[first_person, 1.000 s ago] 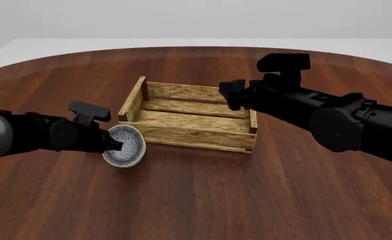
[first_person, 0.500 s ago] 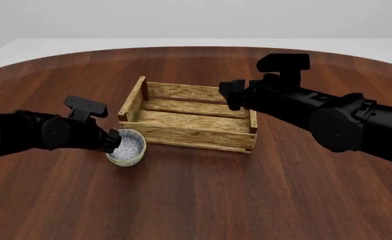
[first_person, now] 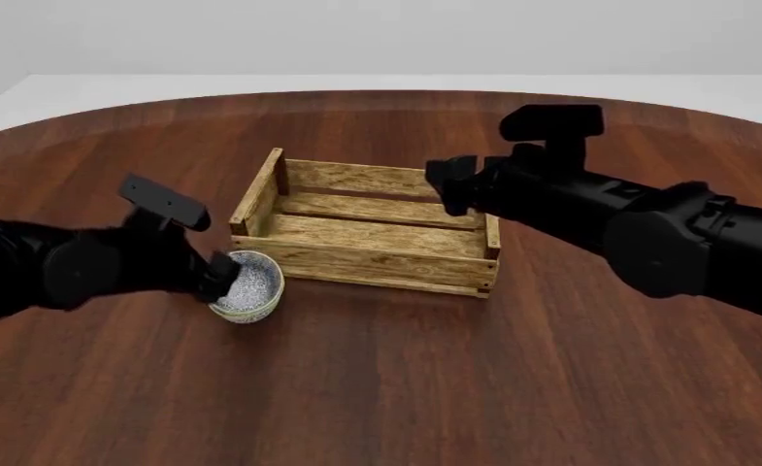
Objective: Stack the right bowl on the left bowl and place them in the tray.
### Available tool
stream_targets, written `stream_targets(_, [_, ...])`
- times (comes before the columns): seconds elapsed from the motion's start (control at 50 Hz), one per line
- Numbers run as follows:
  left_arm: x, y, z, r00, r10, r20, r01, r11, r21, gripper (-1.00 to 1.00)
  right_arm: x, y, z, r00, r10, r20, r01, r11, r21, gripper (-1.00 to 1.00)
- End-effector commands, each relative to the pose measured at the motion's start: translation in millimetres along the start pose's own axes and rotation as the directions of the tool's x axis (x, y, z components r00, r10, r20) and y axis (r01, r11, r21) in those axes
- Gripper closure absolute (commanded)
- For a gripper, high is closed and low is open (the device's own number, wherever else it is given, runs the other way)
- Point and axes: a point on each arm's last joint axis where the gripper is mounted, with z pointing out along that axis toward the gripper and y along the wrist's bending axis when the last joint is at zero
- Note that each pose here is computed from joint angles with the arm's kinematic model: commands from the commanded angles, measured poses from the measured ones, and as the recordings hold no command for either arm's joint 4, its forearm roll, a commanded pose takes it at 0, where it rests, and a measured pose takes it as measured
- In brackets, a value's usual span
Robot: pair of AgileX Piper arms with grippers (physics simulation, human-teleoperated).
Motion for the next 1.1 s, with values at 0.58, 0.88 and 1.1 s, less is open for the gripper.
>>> stream_targets(0.58, [13.4,-43.6,48.0,0.992,0.106,-0.066,-0.098,0.989,0.114,-1.0,-0.5,2.5,-4.9,1.0,0.0,0.005,0.0,1.0,-0.009,-1.0])
stream_targets(0.88, [29.6,-47.1,73.8,0.988,0.103,-0.115,-0.089,0.989,0.122,-1.0,1.6,2.2,0.0,1.0,0.003,-0.002,-0.003,1.0,-0.007,-1.0])
stream_targets(1.1, [32.3,-46.5,82.6,0.986,0.101,-0.136,-0.085,0.989,0.122,-1.0,2.6,1.5,2.5,1.0,0.003,-0.005,-0.003,1.0,-0.005,-1.0])
